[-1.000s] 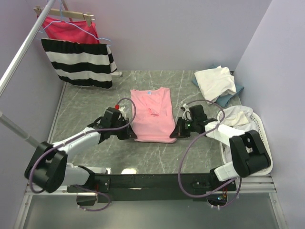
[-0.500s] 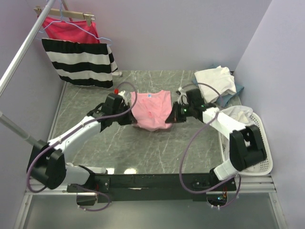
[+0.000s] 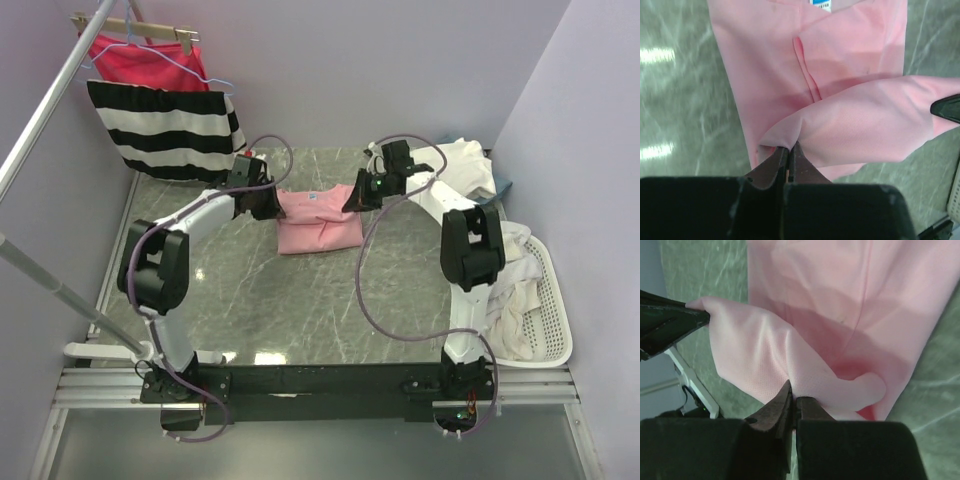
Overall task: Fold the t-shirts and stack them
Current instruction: Fold the long partially folded tshirt into a neat square
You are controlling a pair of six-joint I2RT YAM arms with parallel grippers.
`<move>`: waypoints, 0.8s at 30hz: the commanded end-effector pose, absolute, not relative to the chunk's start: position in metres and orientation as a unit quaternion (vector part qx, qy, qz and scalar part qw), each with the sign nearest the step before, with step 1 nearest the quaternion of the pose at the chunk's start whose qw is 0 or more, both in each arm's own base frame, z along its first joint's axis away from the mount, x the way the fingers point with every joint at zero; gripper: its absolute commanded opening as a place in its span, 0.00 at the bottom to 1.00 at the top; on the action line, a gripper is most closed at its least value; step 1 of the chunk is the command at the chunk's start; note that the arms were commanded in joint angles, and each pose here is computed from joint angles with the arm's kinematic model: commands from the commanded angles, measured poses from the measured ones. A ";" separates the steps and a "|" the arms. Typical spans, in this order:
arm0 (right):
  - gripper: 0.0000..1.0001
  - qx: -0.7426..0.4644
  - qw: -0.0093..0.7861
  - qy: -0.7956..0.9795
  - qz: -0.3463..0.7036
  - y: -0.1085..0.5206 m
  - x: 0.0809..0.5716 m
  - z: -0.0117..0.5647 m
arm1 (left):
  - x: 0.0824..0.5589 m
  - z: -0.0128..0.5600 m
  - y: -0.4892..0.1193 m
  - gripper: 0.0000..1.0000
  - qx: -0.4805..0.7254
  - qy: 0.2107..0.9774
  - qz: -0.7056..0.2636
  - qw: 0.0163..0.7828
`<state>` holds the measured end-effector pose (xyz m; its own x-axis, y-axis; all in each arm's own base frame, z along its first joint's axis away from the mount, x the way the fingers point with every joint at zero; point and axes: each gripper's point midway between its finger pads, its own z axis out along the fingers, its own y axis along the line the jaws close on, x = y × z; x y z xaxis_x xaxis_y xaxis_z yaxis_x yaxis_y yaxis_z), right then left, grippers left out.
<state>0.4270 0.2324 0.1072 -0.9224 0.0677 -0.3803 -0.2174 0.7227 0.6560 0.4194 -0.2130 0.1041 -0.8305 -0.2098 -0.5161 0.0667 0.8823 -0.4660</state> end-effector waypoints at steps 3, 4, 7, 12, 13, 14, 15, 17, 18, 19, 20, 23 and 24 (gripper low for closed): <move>0.04 -0.038 0.198 0.893 0.401 0.229 0.485 0.113 | 0.481 0.121 -0.211 0.01 -0.019 0.904 -0.271 0.332; 0.09 -0.037 0.200 0.892 0.403 0.229 0.491 0.112 | 0.490 0.116 -0.212 0.01 -0.019 0.902 -0.278 0.330; 0.11 -0.027 0.222 0.877 0.425 0.231 0.521 0.112 | 0.515 0.114 -0.207 0.01 -0.019 0.888 -0.294 0.353; 0.70 -0.036 0.351 0.805 0.478 0.230 0.592 0.153 | 0.562 0.129 -0.197 0.01 -0.027 0.862 -0.289 0.415; 0.73 -0.033 0.366 0.793 0.486 0.221 0.602 0.163 | 0.570 0.136 -0.190 0.01 -0.035 0.857 -0.276 0.434; 0.77 -0.045 0.394 0.769 0.501 0.219 0.612 0.179 | 0.578 0.144 -0.187 0.08 -0.037 0.847 -0.276 0.453; 0.97 -0.039 0.404 0.758 0.511 0.216 0.616 0.197 | 0.582 0.150 -0.184 0.28 -0.043 0.841 -0.278 0.461; 1.00 -0.051 0.436 0.742 0.508 0.206 0.617 0.225 | 0.586 0.159 -0.178 0.71 -0.054 0.840 -0.274 0.466; 1.00 -0.051 0.436 0.746 0.501 0.204 0.612 0.219 | 0.587 0.163 -0.178 0.75 -0.054 0.838 -0.274 0.469; 1.00 -0.050 0.441 0.746 0.496 0.202 0.610 0.221 | 0.585 0.169 -0.177 0.79 -0.053 0.836 -0.273 0.473; 1.00 -0.062 0.442 0.743 0.499 0.206 0.602 0.233 | 0.583 0.171 -0.177 0.92 -0.053 0.836 -0.272 0.474; 1.00 -0.073 0.397 0.760 0.509 0.220 0.575 0.219 | 0.574 0.181 -0.177 0.99 -0.046 0.835 -0.275 0.475; 1.00 -0.086 0.389 0.765 0.507 0.225 0.568 0.215 | 0.565 0.183 -0.184 0.99 -0.027 0.836 -0.293 0.462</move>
